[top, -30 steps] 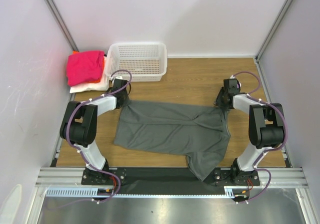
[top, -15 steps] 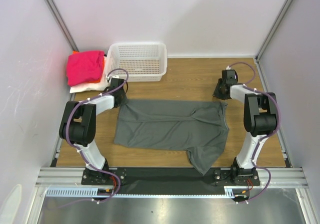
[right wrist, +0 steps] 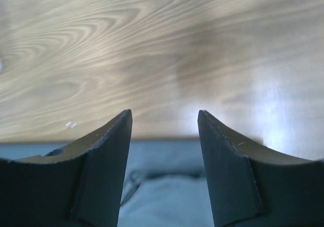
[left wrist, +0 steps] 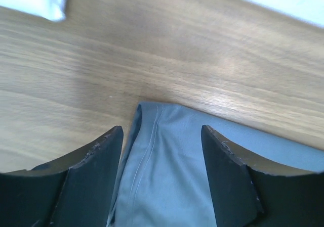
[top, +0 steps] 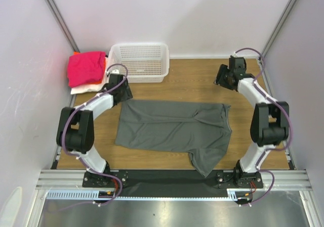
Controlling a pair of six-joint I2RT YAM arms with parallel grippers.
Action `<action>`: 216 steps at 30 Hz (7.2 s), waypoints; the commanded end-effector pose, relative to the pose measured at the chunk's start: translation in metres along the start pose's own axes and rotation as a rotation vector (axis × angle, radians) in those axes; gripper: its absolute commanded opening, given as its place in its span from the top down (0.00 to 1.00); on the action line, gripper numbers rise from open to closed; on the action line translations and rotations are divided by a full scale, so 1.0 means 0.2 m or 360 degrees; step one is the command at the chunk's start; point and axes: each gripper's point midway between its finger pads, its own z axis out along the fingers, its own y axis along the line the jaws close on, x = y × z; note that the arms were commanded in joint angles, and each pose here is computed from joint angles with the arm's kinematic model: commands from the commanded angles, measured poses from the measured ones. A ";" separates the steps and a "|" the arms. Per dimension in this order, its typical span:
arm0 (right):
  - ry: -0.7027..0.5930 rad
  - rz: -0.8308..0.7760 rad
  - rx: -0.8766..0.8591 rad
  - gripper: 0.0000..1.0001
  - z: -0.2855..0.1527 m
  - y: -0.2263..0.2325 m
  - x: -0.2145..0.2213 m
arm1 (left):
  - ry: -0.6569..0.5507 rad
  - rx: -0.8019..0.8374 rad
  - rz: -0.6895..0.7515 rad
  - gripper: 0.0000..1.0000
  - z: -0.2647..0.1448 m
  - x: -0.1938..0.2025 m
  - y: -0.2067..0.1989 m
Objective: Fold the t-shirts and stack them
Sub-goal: Fold the tshirt
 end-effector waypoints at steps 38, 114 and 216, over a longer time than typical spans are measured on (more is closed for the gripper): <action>0.0210 0.0081 0.0279 0.62 0.30 -0.27 0.24 | 0.0077 0.0098 -0.0199 0.99 0.14 0.04 -0.26; 0.0240 -0.0211 -0.0133 0.34 -0.03 0.24 0.28 | 0.0015 -0.0123 -0.0147 1.00 -0.20 0.19 0.12; 0.0362 0.0104 0.0656 0.16 -0.56 -0.06 0.58 | 0.0236 0.0326 -0.0157 0.09 0.08 0.29 -0.45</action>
